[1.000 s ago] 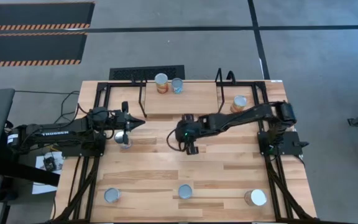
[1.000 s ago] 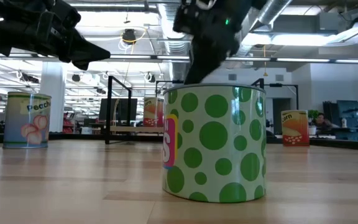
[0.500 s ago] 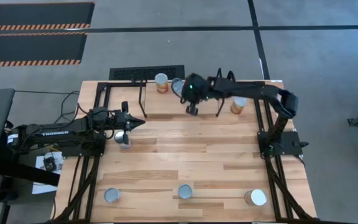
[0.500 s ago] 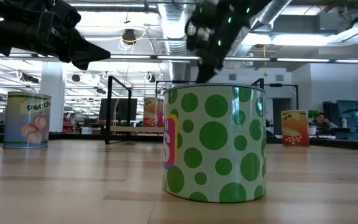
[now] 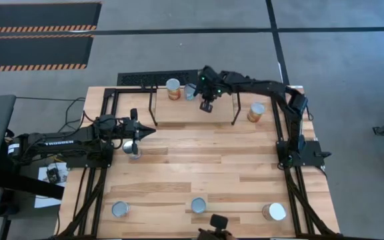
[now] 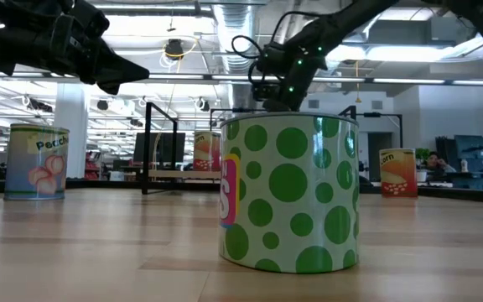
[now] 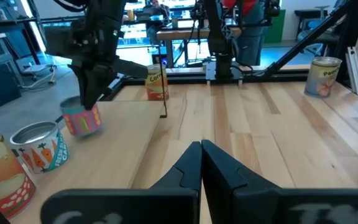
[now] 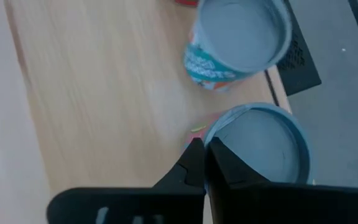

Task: Pick and place cans onto a shelf
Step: Put the blue can on the shelf, then put the top canned peaches on the shelf

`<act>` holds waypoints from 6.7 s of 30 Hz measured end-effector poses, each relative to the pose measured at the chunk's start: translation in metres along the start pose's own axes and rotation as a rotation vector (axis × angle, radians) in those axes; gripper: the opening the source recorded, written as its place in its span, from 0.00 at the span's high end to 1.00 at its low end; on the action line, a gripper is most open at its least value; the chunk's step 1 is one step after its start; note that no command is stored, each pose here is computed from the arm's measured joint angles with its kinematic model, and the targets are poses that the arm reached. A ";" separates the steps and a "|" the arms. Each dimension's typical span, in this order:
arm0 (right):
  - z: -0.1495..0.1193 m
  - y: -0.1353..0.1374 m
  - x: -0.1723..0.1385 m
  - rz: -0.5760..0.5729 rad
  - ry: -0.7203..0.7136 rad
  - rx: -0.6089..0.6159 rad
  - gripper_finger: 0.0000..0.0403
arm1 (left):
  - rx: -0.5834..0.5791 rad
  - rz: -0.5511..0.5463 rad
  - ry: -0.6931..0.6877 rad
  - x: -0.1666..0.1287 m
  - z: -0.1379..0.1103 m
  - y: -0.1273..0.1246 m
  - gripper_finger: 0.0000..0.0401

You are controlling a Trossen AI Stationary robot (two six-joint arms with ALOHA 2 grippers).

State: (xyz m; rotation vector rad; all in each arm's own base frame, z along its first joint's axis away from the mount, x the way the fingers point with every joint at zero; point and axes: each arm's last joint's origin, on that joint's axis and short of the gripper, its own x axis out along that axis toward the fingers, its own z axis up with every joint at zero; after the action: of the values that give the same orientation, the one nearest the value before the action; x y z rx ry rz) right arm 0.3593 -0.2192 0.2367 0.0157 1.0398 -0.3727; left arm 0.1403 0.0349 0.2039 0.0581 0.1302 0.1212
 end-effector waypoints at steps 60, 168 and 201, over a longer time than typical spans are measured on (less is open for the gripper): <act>-0.002 -0.023 0.000 -0.009 -0.049 -0.035 0.95 | -0.010 -0.001 -0.002 0.000 0.000 0.000 1.00; -0.170 0.189 -0.121 0.220 -1.071 -0.190 0.96 | -0.296 0.584 1.345 0.045 0.037 -0.084 0.68; -0.170 0.190 -0.123 0.226 -1.082 -0.190 0.96 | -0.086 0.033 0.899 0.134 0.079 -0.097 1.00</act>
State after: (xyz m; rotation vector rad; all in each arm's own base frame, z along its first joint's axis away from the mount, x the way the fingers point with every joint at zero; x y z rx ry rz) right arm 0.2202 0.0271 0.2224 -0.2170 -0.0064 -0.0363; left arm 0.2936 -0.0481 0.2587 -0.0853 1.0214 0.1791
